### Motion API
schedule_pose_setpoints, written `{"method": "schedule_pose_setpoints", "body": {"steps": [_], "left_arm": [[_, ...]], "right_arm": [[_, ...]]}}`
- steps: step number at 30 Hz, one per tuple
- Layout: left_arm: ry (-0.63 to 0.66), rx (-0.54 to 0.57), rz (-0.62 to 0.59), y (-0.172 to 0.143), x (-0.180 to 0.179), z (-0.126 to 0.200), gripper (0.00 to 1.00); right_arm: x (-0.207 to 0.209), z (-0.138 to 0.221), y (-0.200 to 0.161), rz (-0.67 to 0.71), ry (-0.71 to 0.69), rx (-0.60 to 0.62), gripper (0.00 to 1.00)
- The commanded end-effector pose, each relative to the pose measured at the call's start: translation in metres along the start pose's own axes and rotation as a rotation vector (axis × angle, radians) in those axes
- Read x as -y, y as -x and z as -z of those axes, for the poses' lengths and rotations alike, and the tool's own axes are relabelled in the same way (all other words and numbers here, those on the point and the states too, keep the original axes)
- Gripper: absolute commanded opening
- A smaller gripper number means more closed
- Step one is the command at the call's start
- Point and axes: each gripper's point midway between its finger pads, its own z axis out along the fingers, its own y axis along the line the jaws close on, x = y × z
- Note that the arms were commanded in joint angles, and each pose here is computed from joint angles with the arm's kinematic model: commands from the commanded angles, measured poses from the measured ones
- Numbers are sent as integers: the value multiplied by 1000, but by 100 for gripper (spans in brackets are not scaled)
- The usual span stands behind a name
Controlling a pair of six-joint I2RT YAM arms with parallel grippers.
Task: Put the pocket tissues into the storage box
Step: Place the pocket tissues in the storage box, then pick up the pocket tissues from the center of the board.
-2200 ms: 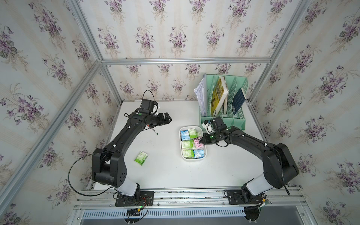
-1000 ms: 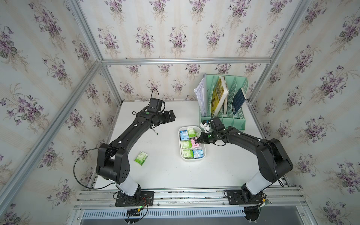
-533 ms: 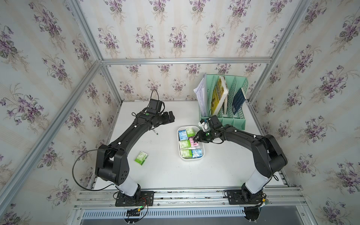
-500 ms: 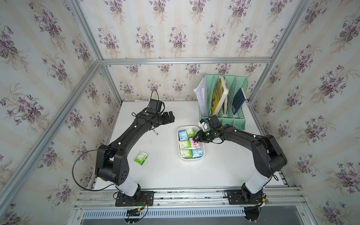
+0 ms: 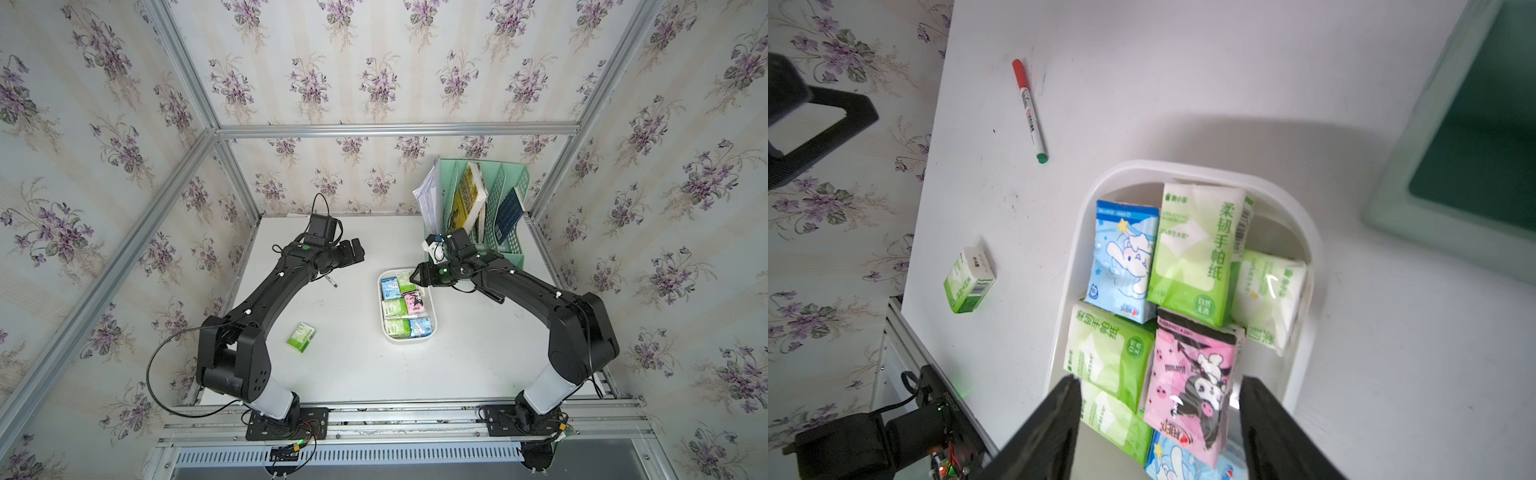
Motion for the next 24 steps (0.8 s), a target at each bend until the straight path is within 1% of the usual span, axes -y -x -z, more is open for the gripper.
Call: {"method": "schedule_pose_setpoints", "body": {"steps": [1, 5, 9, 13, 15, 18, 24], "left_arm": [[16, 37, 46, 6, -22, 11, 99], [40, 67, 180, 4, -69, 34, 99], [95, 98, 244, -4, -108, 63, 99], [125, 124, 318, -12, -137, 85, 99], [130, 141, 357, -16, -149, 92, 99], [128, 137, 401, -23, -161, 100, 99], [110, 126, 415, -31, -164, 105, 99]], "right_arm": [[-37, 0, 0, 191, 52, 10, 69], [-91, -15, -1, 330, 187, 15, 73], [-135, -48, -7, 424, 305, -33, 73], [-172, -88, -21, 512, 381, -104, 73], [-187, -104, -24, 529, 400, -142, 73], [-208, -128, -30, 546, 439, -199, 74], [-232, -169, -58, 586, 492, -299, 74]]}}
